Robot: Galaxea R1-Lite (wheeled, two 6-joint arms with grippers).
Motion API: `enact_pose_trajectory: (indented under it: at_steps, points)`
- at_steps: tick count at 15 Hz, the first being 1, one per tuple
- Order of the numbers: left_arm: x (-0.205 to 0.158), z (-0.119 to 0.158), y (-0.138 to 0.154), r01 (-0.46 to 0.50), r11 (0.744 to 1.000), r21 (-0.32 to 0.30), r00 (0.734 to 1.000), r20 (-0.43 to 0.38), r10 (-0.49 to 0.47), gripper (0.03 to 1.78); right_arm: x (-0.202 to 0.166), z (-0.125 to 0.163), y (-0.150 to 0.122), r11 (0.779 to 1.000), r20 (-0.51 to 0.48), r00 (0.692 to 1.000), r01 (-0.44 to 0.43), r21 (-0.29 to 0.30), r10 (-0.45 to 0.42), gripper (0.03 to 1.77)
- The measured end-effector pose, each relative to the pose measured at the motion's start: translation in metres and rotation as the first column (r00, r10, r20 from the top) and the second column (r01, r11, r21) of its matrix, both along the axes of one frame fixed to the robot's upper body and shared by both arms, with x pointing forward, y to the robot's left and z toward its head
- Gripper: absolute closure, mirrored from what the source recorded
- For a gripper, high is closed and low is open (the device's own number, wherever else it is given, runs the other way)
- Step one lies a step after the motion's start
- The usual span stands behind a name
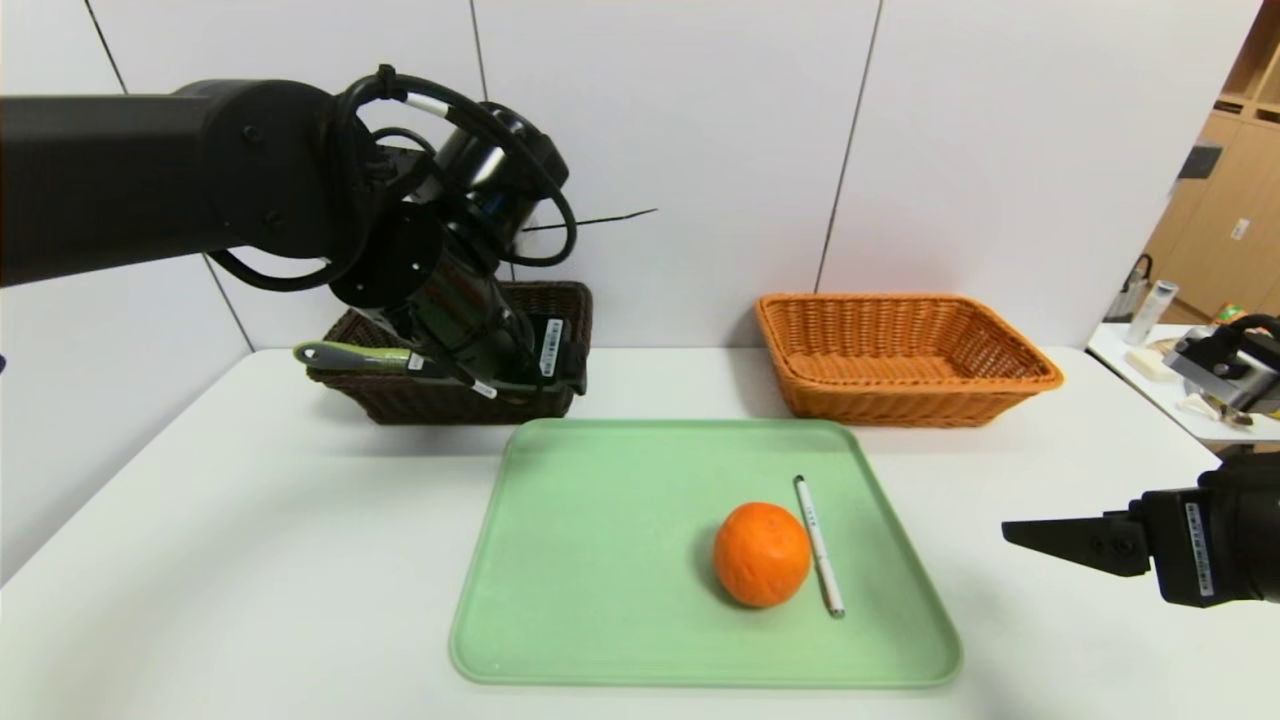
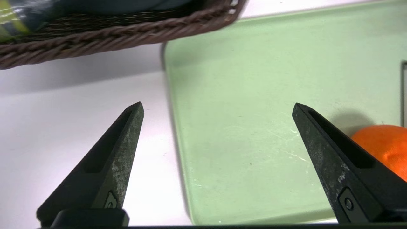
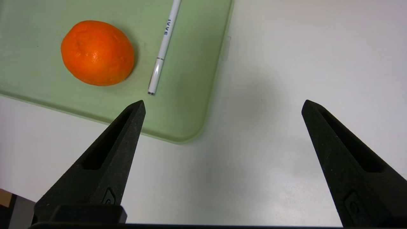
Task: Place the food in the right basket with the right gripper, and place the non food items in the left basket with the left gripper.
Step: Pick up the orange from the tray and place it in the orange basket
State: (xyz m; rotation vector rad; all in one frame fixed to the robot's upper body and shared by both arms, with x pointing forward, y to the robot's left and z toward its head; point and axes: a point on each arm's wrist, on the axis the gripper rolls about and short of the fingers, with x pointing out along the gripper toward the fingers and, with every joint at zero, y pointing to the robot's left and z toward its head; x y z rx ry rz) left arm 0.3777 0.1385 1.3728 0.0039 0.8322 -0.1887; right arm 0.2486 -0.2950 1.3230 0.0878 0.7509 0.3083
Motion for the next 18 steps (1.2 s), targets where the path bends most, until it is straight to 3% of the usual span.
enact_pose_trajectory:
  at_steps: [5, 9, 13, 18]
  points:
    - [-0.028, -0.004, -0.004, 0.166, 0.986, -0.003, 0.986, -0.014, -0.166, 0.14, 0.005, 0.011, 0.017, 0.996, 0.029, 0.996, -0.089, 0.004, 0.089, 0.10]
    - [-0.049, 0.000, 0.011, 0.363, 0.932, -0.005, 0.932, -0.018, -0.363, 0.12, 0.014, 0.018, 0.042, 0.981, 0.040, 0.980, -0.196, -0.002, 0.196, 0.10]
    - [-0.067, -0.003, 0.023, 0.466, 0.884, -0.010, 0.884, -0.015, -0.467, 0.12, 0.031, 0.015, 0.070, 0.963, 0.007, 0.963, -0.270, -0.024, 0.270, 0.10]
    - [-0.076, -0.008, 0.029, 0.537, 0.843, -0.031, 0.844, 0.018, -0.536, 0.12, 0.054, 0.004, 0.105, 0.943, -0.038, 0.945, -0.327, -0.063, 0.325, 0.10]
